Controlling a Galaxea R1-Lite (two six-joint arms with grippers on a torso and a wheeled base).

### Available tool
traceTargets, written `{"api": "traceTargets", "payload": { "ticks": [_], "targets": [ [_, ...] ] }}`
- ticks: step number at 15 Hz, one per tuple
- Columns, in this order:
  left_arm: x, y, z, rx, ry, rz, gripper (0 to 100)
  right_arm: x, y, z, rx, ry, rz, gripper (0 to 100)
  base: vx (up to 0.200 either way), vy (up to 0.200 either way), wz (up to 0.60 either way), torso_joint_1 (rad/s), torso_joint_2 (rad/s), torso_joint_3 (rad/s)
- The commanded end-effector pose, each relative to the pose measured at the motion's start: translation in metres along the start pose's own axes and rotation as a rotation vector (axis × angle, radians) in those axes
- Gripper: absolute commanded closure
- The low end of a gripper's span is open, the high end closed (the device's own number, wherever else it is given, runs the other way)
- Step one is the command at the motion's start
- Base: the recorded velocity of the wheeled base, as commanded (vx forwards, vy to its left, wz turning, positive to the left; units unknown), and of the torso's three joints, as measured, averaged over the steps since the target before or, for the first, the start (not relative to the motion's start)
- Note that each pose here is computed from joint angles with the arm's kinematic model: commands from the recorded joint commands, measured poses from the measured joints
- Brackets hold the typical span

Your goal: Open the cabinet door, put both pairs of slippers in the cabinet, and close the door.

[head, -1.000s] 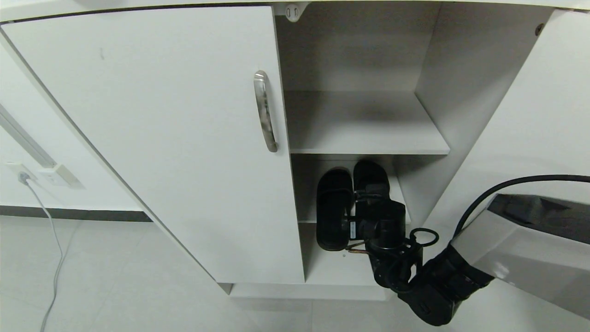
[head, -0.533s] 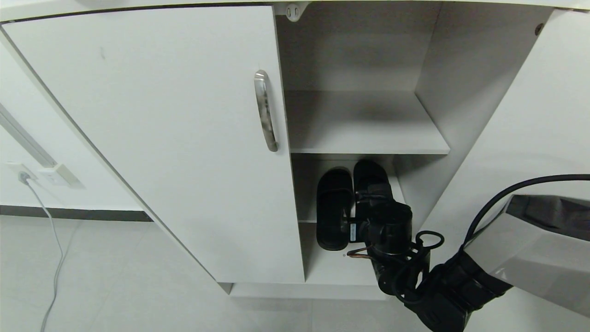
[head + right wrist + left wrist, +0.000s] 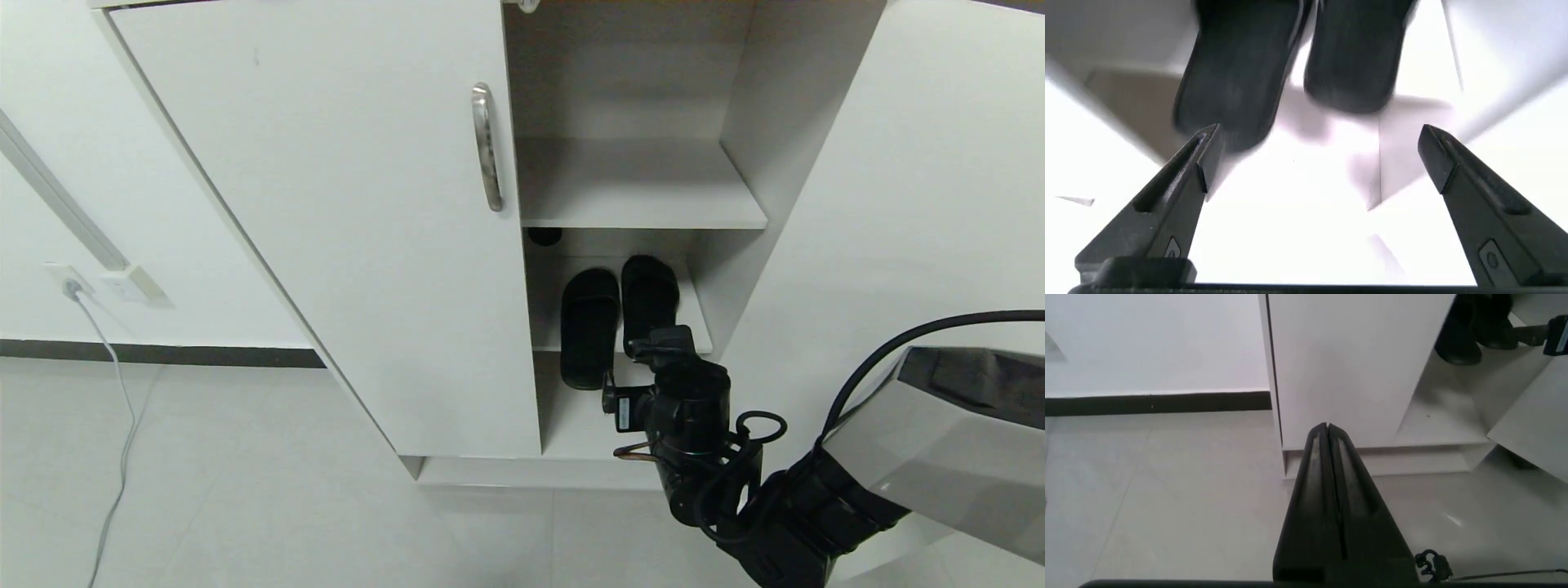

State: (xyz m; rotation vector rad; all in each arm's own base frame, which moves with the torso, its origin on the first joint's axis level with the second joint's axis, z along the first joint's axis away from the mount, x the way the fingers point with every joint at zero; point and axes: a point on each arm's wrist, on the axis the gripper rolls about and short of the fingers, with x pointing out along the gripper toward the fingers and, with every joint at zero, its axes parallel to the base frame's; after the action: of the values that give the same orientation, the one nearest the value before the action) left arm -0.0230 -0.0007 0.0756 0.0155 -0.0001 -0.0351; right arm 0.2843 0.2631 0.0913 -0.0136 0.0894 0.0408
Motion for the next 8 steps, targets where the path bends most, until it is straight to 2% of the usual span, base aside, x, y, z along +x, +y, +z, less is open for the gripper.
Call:
{"api": "traceTargets", "payload": {
  "ticks": [1, 8],
  "targets": [
    [0.0001, 0.0000, 0.0000, 0.000, 0.001, 0.000, 100, -0.0009, -0.0003, 0.0022, 0.006, -0.009, -0.002, 0, 0.000, 0.000, 0.00, 0.000, 0.00, 0.000],
    [0.0001, 0.0000, 0.0000, 0.000, 0.001, 0.000, 100, -0.0079, -0.0060, 0.0104, 0.010, -0.016, 0.000, 0, 0.000, 0.000, 0.00, 0.000, 0.00, 0.000]
  ]
}}
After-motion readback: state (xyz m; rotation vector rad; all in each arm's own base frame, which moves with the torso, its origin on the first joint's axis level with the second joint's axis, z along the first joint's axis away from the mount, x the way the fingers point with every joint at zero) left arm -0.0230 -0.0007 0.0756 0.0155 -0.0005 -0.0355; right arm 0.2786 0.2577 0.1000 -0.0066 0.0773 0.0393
